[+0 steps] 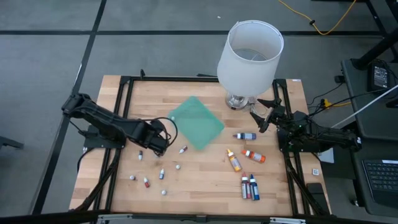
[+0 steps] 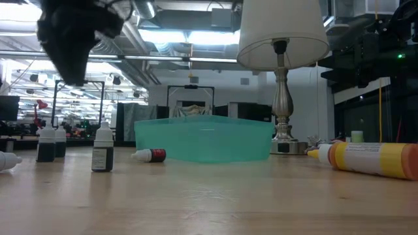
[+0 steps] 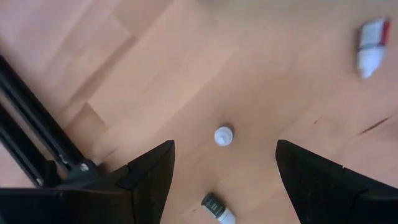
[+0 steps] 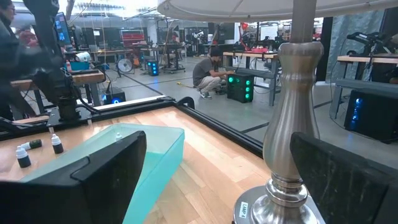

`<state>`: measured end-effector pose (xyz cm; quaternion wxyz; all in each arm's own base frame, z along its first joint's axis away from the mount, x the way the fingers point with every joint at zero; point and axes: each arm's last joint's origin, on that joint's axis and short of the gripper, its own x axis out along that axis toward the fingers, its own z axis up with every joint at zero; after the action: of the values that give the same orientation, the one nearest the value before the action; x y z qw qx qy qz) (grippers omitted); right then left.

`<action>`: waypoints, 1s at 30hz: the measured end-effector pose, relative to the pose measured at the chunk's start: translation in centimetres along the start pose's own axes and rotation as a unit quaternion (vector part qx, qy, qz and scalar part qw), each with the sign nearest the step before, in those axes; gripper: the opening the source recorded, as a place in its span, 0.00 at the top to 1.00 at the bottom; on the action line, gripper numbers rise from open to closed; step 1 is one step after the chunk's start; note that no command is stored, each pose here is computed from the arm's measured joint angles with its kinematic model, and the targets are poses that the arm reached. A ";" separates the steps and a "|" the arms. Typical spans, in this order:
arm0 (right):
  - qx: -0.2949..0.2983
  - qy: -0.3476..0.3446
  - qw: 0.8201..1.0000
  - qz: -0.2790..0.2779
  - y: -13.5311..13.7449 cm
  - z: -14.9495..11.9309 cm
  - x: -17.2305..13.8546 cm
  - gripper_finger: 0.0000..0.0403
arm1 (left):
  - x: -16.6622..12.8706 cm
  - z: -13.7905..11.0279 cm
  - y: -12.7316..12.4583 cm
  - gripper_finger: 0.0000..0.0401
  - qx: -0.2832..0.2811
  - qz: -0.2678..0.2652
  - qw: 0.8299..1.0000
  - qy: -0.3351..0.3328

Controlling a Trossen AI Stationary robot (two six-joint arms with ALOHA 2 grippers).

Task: Pick & Place food coloring
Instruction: Put the top left small black food coloring bottle into the green bin

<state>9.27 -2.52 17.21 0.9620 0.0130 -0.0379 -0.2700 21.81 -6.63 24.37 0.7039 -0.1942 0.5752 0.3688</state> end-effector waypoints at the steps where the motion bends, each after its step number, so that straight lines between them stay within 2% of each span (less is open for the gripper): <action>1: 0.000 0.000 1.000 0.000 0.0 0.0 0.0 0.02 | 0.5 -0.2 0.0 0.32 0.002 0.000 1.000 0.004; 17: 0.000 0.000 1.000 0.000 0.0 0.0 0.0 0.02 | 6.0 -2.1 0.2 0.32 0.040 -0.020 0.999 0.017; 30: 0.000 0.000 1.000 0.000 0.0 0.0 0.0 0.02 | 8.0 -2.4 0.4 0.32 0.049 -0.043 0.998 0.016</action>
<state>9.27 -2.52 17.21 0.9620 0.0130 -0.0380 -0.2699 20.46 -5.72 16.18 0.7183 -0.1899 0.5948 0.3069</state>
